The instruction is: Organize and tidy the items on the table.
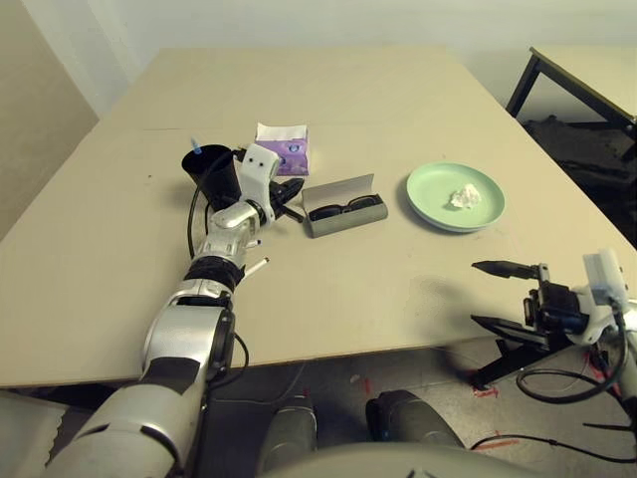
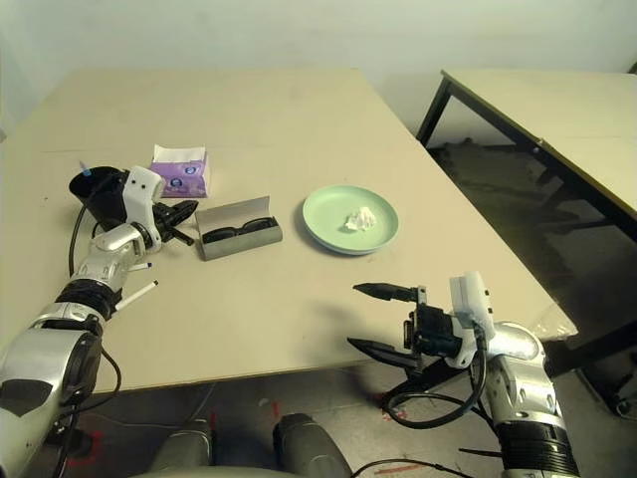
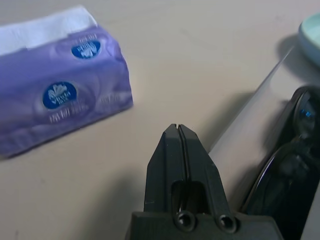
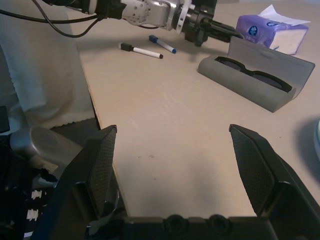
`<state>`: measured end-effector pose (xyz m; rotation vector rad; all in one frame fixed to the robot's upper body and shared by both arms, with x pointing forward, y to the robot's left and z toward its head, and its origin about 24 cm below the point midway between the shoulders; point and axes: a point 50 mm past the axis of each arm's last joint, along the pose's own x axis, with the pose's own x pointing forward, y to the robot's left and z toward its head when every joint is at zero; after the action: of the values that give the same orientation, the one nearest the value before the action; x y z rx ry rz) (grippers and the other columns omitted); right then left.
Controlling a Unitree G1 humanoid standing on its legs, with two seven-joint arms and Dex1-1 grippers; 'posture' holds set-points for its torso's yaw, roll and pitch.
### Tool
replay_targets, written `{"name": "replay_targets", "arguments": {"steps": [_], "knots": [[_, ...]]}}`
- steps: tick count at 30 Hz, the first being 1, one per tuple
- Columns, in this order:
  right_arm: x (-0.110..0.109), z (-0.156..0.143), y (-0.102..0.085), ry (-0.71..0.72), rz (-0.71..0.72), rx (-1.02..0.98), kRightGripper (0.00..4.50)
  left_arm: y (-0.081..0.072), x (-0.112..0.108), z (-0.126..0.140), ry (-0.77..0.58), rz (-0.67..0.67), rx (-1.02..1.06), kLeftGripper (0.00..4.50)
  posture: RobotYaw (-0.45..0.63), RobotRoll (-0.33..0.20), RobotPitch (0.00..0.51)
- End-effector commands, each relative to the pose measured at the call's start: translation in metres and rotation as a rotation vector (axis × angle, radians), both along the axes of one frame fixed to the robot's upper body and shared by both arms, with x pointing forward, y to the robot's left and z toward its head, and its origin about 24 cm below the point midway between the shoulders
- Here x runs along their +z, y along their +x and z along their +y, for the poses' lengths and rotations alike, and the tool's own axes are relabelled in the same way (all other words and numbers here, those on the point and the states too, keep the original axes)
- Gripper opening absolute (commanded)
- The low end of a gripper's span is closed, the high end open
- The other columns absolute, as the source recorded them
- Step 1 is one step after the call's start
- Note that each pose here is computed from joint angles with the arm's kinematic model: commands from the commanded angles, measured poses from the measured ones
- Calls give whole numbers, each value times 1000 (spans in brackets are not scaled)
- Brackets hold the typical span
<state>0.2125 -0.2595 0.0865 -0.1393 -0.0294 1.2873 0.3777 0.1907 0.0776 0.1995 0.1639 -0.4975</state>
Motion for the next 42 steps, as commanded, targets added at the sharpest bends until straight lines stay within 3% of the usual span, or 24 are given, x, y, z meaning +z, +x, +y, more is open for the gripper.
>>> {"name": "replay_targets", "arguments": {"steps": [1,9,14,23,30,34,37,42], "knots": [[2,0,-2,2,-1,10,4500,-3,-6,-12,50,31,-115,45,-163,0,29],[2,2,-2,17,8,1,4500,-16,-4,-10,196,2,-363,45,-147,0,36],[4,1,8,67,12,-143,4500,-26,-10,-3,296,16,-463,45,-139,0,41],[1,1,3,63,16,-256,4500,-33,-13,-2,302,27,-511,45,-150,0,47],[3,5,4,72,0,-238,4500,-24,21,-9,125,-42,-499,45,-148,0,53],[4,20,0,45,-11,-123,4500,-39,41,0,143,68,-539,910,-145,0,60],[5,33,-2,46,-8,-61,4500,-50,50,14,221,129,-464,1948,-134,0,67],[10,59,0,66,-21,44,4500,-81,72,37,432,315,-484,3664,-118,0,74]]}}
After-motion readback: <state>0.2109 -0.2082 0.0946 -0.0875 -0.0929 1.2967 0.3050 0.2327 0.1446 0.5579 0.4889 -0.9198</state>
